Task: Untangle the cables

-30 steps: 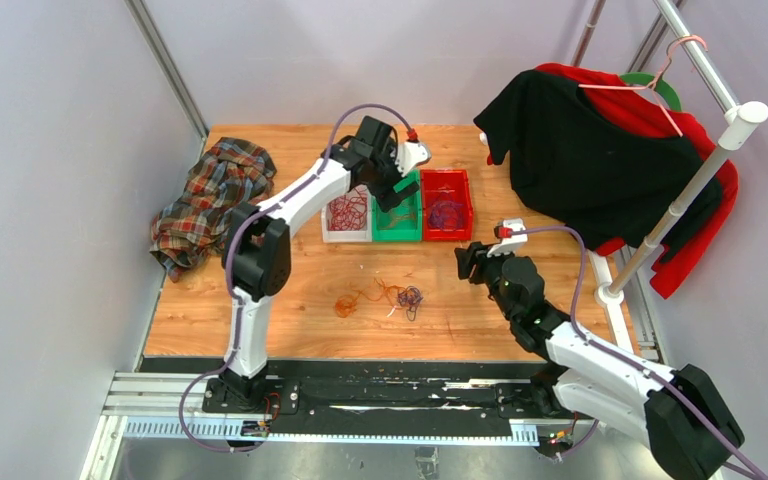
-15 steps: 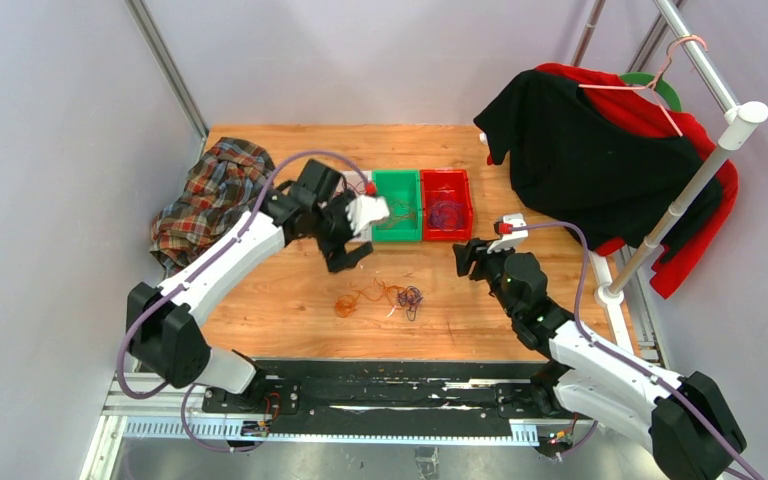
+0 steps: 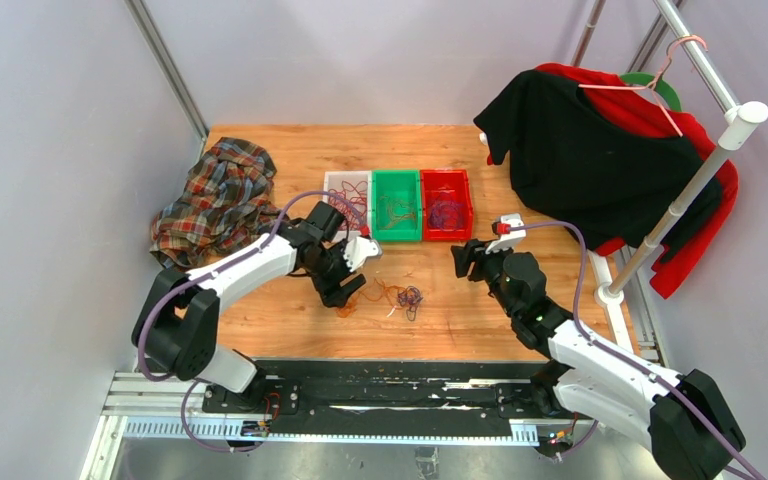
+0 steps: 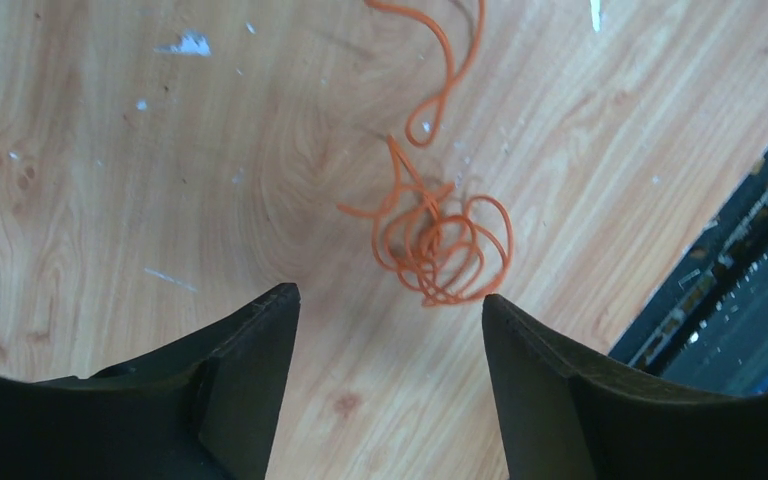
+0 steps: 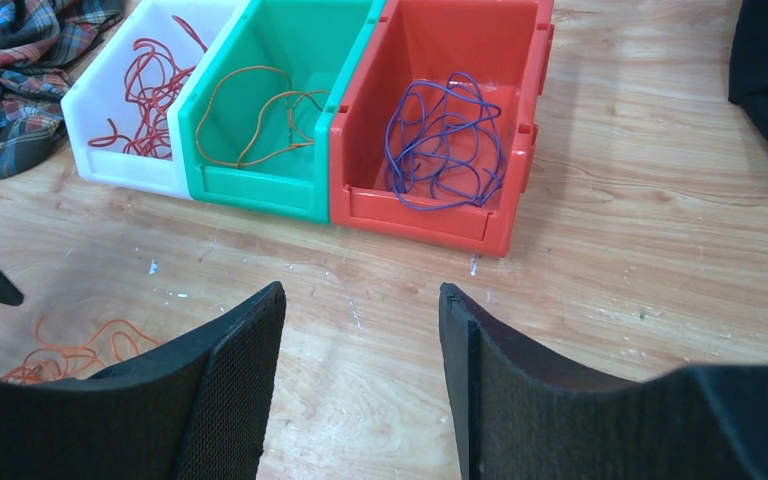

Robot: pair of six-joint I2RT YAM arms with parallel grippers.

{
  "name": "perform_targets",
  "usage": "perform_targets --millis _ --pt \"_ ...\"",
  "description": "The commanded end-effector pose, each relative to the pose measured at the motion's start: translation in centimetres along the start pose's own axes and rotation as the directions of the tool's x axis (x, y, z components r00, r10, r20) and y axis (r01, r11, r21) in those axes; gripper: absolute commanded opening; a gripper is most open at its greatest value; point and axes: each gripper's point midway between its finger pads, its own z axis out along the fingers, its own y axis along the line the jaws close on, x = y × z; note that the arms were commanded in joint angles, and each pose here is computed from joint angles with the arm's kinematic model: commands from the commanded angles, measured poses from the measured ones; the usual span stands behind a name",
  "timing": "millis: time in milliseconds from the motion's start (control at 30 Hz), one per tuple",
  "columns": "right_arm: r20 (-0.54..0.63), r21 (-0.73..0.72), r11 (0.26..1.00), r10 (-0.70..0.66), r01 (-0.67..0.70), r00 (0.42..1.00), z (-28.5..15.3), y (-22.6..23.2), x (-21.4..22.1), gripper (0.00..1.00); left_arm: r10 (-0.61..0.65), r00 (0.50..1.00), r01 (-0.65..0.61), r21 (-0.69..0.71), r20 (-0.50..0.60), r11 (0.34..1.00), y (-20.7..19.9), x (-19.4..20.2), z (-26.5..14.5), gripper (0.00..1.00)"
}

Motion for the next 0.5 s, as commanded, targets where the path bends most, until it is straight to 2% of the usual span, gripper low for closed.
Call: perform_targets --millis 0,100,233,367,433,467 --pt "0.018 -0.019 1.0 0.025 -0.025 1.0 0.1 0.4 -0.9 0.58 -0.022 0.998 0.024 -0.032 0.067 0.999 1.3 -1.8 1.4 0.7" --pt "0.015 -0.022 0.999 0.028 -0.028 0.999 0.1 0.5 -0.7 0.58 -0.021 0.999 0.022 -0.034 0.046 0.999 1.5 -1.3 2.1 0.59" --pt "0.012 -0.027 0.999 0.026 -0.026 1.0 0.1 0.6 -0.7 0.57 0.008 1.0 -0.008 0.005 0.008 1.0 0.5 0.0 1.9 0.31" --pt "0.018 -0.034 0.999 0.026 -0.025 0.999 0.2 0.8 -1.1 0.56 0.028 0.999 -0.029 0.029 0.031 0.999 -0.6 0.0 0.8 0.08" --pt "0.021 -0.047 0.998 0.031 -0.03 0.999 0.3 1.1 -1.3 0.54 0.027 0.998 -0.028 0.02 0.059 0.999 -0.7 -0.6 0.1 0.01" --pt "0.023 -0.056 0.998 0.035 -0.033 0.999 0.3 1.3 -1.5 0.53 0.027 0.997 -0.028 0.015 0.075 1.0 -0.6 -1.2 -0.5 0.01"
